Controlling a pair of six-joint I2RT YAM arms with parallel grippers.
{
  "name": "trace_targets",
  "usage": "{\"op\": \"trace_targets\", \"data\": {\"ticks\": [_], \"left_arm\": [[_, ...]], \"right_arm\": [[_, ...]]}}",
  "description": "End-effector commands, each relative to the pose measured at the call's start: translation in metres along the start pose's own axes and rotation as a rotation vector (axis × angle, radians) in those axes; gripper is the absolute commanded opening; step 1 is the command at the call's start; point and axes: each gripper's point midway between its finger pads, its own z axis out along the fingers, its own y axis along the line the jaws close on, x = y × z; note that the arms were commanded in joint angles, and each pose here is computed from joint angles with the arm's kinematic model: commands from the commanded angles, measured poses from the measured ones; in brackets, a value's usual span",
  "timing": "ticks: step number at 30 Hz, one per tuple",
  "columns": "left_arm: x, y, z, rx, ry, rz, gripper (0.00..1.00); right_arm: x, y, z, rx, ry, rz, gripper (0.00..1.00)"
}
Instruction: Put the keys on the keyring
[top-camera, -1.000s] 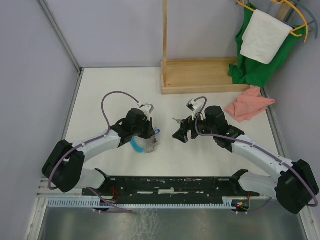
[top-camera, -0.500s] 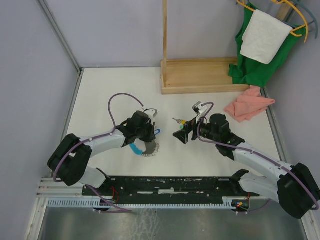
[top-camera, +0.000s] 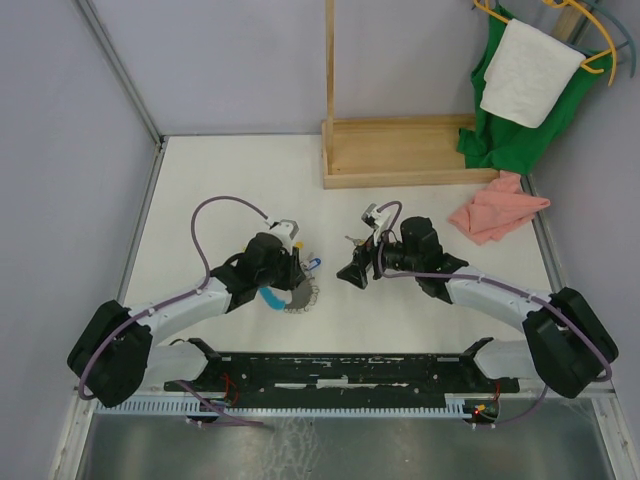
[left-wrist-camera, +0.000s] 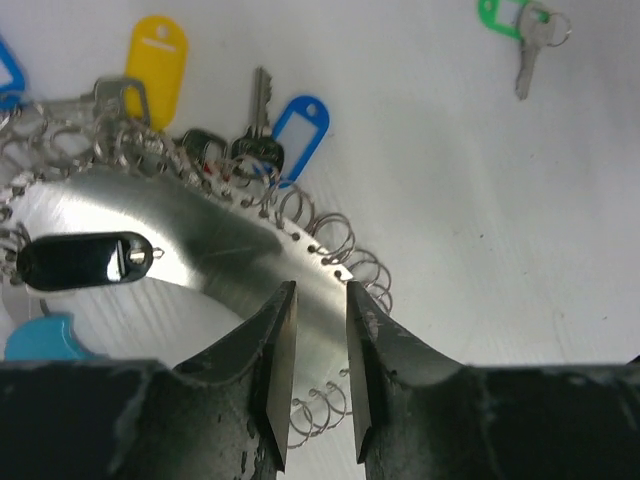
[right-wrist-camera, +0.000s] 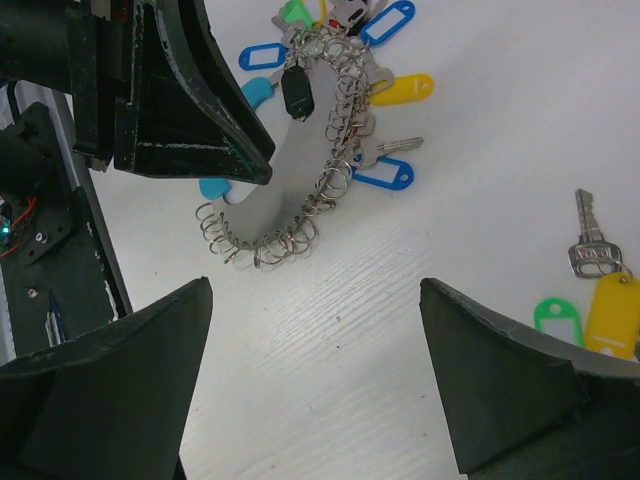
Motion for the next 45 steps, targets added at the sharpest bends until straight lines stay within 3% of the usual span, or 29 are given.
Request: {"op": "trace_targets", "data": {"ticks": [1, 7, 16, 26, 32, 35, 45], "left_arm": [[0.001, 0.016, -0.004, -0.077, -0.071, -0.114, 0.35], [0.012, 0.029, -0.005, -0.095, -0.072, -0.162, 0.38], [0.021, 0.045, -0.008, -0.082, -0.088, -0.257, 0.38], [0.027, 0.051, -0.007, -0.097, -0.08, -0.266, 0.38], [0.031, 0.053, -0.006, -0.114, -0.066, -0.274, 0.38], [0.03, 0.057, -0.009, -0.139, -0.072, -0.3, 0.38], [0.039, 0.086, -0.036, -0.353, -0.118, -0.509, 0.55]], "right_arm": [[-0.019, 0.016, 0.016, -0.12, -0.008, -0.186, 0.92], [0.001, 0.033, 0.035, -0.268, 0.071, -0.469, 0.89], [0.01, 0.03, 0.065, -0.377, 0.206, -0.633, 0.77], [0.029, 0.024, 0.096, -0.435, 0.342, -0.67, 0.58], [0.039, 0.016, 0.113, -0.425, 0.393, -0.667, 0.52], [0.044, 0.013, 0.118, -0.418, 0.422, -0.648, 0.51], [0.073, 0.019, 0.111, -0.435, 0.52, -0.563, 0.56]]}}
